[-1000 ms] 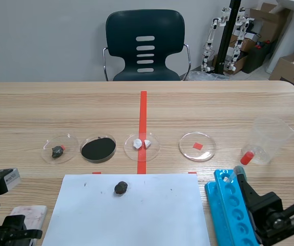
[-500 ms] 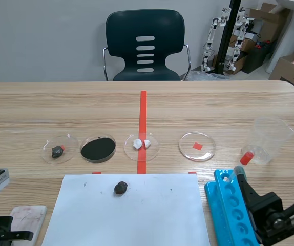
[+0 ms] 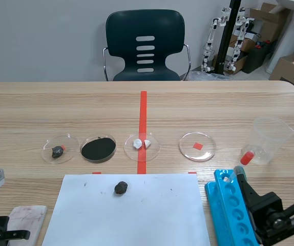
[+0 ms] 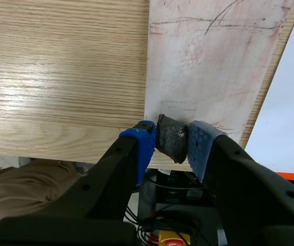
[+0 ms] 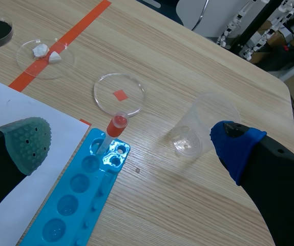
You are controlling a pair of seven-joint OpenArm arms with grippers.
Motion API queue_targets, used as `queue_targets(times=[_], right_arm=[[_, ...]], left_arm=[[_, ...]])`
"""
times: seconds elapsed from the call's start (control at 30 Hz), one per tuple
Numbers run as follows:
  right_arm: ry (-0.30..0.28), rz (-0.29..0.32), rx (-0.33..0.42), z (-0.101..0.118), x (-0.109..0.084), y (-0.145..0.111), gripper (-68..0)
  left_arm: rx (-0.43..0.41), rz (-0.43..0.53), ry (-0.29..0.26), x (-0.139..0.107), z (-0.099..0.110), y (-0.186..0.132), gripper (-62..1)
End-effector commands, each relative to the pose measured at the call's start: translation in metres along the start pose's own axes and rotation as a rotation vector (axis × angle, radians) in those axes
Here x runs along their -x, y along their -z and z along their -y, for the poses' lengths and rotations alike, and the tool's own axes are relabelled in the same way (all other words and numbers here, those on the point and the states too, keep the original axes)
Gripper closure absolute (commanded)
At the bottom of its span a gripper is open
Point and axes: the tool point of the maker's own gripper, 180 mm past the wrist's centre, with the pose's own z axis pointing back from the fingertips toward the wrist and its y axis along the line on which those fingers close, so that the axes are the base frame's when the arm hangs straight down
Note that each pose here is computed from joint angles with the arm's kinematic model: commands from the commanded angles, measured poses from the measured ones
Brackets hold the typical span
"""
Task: Rub the mineral on the streak plate below the first streak
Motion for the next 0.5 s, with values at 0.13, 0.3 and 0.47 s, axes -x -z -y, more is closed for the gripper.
queue_targets(times=[0.13,0.3,0.47], right_arm=[[-0.001,0.04,0.013,0.004,-0.012,0.002,-67.9],[-0.001,0.04,0.013,0.004,-0.012,0.002,-67.9],[-0.001,0.04,0.013,0.004,-0.012,0.002,-67.9]], left_arm=[[0.088,-0.018,-0.007,0.007,0.016,0.002,-11.1],[0.145,-0.01,-0.004,0.006,0.026,0.001,-11.1],[0.184,0.01,0.002,0.002,0.033,-0.001,-11.1]])
